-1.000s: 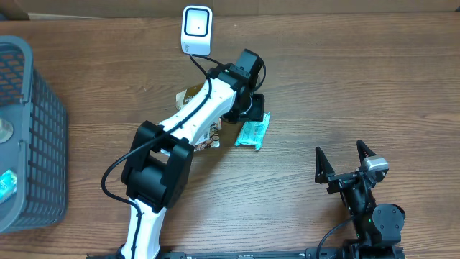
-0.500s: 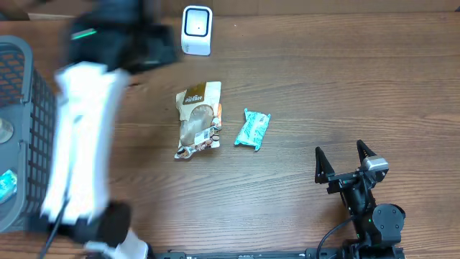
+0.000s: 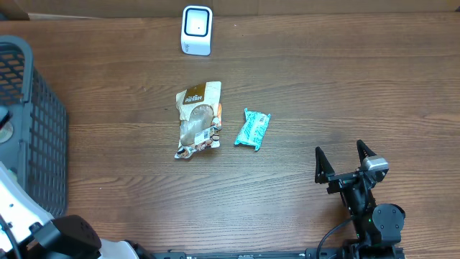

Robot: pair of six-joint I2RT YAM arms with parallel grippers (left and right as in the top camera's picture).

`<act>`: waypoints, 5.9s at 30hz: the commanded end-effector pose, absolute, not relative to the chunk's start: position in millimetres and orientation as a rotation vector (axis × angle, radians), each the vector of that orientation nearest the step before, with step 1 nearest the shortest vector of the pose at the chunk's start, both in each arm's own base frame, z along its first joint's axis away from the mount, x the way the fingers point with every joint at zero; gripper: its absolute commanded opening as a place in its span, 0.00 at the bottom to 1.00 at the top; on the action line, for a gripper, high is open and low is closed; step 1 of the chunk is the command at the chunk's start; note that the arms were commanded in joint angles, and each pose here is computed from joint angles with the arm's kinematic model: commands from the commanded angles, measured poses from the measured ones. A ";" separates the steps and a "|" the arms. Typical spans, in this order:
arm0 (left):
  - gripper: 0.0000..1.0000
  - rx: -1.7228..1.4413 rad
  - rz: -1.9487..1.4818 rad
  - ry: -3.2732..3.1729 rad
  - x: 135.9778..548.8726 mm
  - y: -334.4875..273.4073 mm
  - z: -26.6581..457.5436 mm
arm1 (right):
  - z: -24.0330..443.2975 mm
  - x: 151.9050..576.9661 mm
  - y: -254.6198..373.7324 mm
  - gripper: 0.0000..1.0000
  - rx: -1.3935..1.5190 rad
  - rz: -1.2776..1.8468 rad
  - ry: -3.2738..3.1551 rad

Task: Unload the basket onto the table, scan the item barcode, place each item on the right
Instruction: 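Place the mint-green packet on the table right of the bread bag, then reach the left gripper into the basket and grasp the small teal box, then set the small teal box on the table left of the bread bag, then reach the left gripper into the basket and grasp the green-lidded jar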

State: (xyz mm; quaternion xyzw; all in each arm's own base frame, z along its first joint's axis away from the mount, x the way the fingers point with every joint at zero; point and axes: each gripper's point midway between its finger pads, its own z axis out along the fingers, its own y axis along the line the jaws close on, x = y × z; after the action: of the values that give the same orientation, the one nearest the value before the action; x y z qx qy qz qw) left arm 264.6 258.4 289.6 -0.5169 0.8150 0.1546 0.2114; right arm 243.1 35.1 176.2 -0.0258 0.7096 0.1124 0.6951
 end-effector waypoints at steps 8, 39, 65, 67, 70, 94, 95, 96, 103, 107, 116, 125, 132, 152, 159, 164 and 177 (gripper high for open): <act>0.91 -1.724 0.465 2.216 226.9 320.7 149.0 | 173.6 243.5 33.5 1.00 -0.051 0.245 1.583; 0.72 -1.556 0.570 2.373 259.7 370.9 91.9 | 173.6 243.5 33.5 1.00 -0.051 0.245 1.583; 0.66 -1.529 0.649 2.406 227.7 373.0 32.6 | 173.6 243.5 33.5 1.00 -0.051 0.245 1.583; 0.65 -1.535 0.650 2.407 224.6 372.0 28.5 | 173.6 243.5 33.5 1.00 -0.051 0.245 1.583; 0.58 -1.537 0.638 2.420 222.3 367.3 22.3 | 173.6 243.5 33.5 1.00 -0.051 0.245 1.583; 0.04 -1.004 0.171 1.851 306.6 313.6 344.4 | 173.6 243.5 33.5 1.00 -0.051 0.245 1.583; 0.04 -0.933 0.156 1.807 305.5 297.4 374.1 | 173.6 243.5 33.5 1.00 -0.051 0.245 1.583; 0.04 -0.879 0.142 1.780 304.6 282.2 393.9 | 173.6 243.5 33.5 1.00 -0.051 0.245 1.583; 0.04 -0.478 -0.041 1.933 296.6 117.5 422.7 | 173.6 243.5 33.5 1.00 -0.051 0.245 1.583; 0.04 -0.350 -0.183 2.240 297.9 46.6 349.9 | 173.6 243.5 33.5 1.00 -0.051 0.245 1.583; 0.04 -0.083 -0.199 2.655 310.0 -31.7 170.1 | 173.6 243.5 33.5 1.00 -0.051 0.245 1.583; 0.20 -0.059 -0.200 2.808 326.7 -44.3 78.6 | 173.6 243.5 33.5 1.00 -0.051 0.245 1.583; 0.58 -0.007 -0.353 2.752 345.0 -64.2 80.5 | 173.6 243.5 33.5 1.00 -0.051 0.245 1.583; 1.00 -0.804 0.047 1.971 325.8 208.1 414.3 | 173.6 243.5 33.5 1.00 -0.051 0.245 1.583; 1.00 -1.265 0.158 2.021 294.8 302.2 332.1 | 173.6 243.5 33.5 1.00 -0.051 0.245 1.583; 1.00 -1.576 0.293 2.080 281.7 338.9 259.9 | 173.6 243.5 33.5 1.00 -0.051 0.245 1.583; 0.99 -1.456 0.341 2.314 331.6 386.7 142.6 | 173.6 243.5 33.5 1.00 -0.051 0.245 1.583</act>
State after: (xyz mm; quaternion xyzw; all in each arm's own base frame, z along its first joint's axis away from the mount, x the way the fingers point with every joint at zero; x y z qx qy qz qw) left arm 323.2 382.1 164.0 -0.5550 0.7982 0.1066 0.2084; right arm 243.1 35.1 175.9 -0.0260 0.7100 0.1121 0.6947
